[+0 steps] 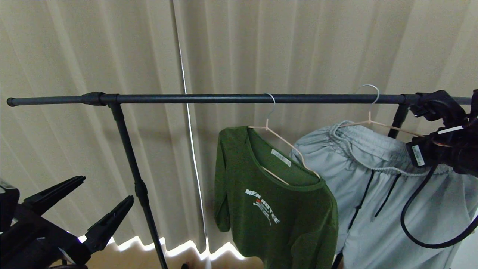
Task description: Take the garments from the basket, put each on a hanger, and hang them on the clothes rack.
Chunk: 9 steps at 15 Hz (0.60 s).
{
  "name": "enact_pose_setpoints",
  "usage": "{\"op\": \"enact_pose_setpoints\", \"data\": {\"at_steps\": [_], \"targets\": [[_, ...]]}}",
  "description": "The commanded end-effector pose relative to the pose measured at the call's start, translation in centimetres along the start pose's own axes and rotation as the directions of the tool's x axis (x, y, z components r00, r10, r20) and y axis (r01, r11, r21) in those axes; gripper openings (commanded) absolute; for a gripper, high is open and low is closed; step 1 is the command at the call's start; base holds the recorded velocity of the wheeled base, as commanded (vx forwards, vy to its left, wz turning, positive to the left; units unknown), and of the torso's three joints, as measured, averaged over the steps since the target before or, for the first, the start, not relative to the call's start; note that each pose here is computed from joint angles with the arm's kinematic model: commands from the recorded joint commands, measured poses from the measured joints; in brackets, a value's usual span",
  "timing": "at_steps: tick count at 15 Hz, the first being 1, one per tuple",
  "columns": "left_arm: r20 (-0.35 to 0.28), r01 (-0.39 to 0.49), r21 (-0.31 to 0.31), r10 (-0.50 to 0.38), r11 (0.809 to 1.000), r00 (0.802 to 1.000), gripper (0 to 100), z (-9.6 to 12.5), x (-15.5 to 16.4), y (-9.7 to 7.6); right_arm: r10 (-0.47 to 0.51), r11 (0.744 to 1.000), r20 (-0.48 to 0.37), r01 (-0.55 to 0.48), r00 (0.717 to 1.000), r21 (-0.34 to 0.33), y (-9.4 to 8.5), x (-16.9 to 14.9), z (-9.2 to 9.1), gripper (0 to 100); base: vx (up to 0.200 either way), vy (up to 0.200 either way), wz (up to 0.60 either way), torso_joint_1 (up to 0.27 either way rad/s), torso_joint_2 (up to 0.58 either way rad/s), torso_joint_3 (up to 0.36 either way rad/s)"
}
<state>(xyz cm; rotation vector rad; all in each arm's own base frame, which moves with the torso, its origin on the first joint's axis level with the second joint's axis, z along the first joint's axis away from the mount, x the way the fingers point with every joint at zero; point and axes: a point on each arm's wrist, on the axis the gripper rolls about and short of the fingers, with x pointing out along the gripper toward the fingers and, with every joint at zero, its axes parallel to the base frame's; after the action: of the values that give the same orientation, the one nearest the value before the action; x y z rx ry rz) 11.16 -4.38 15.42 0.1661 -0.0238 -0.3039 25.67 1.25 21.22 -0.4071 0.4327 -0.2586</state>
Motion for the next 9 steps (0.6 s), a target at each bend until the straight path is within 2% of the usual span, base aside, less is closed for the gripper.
{"op": "enact_pose_setpoints", "data": {"at_steps": [1, 4, 7, 9], "targets": [[0.003, -0.003, 0.001, 0.003, 1.000, 1.000, 100, 0.0, 0.0, 0.0, 0.028, 0.999, -0.014, -0.029, 1.000, -0.020, 1.0, 0.2, -0.3, 0, 0.000, 0.000, 0.00, 0.000, 0.00, 0.000], [0.012, -0.006, 0.001, 0.006, 1.000, 1.000, 100, 0.2, -0.1, 0.1, 0.058, 0.998, 0.002, -0.058, 0.998, -0.030, 1.6, -0.3, -0.2, 0, 0.000, 0.000, 0.00, 0.000, 0.00, 0.000], [0.018, -0.071, 0.009, 0.071, 0.997, 0.997, 100, 0.3, -0.3, 0.9, 0.073, 0.997, 0.008, -0.072, 0.997, -0.034, 1.5, -1.4, -0.8, 0, 0.000, 0.000, 0.00, 0.000, 0.00, 0.000], [0.018, -0.079, 0.015, 0.078, 0.997, 0.997, 100, 0.2, -0.4, 1.0, 0.075, 0.997, 0.009, -0.075, 0.997, -0.033, 1.5, -1.7, -1.0, 0, 0.000, 0.000, 0.00, 0.000, 0.00, 0.000]]}}
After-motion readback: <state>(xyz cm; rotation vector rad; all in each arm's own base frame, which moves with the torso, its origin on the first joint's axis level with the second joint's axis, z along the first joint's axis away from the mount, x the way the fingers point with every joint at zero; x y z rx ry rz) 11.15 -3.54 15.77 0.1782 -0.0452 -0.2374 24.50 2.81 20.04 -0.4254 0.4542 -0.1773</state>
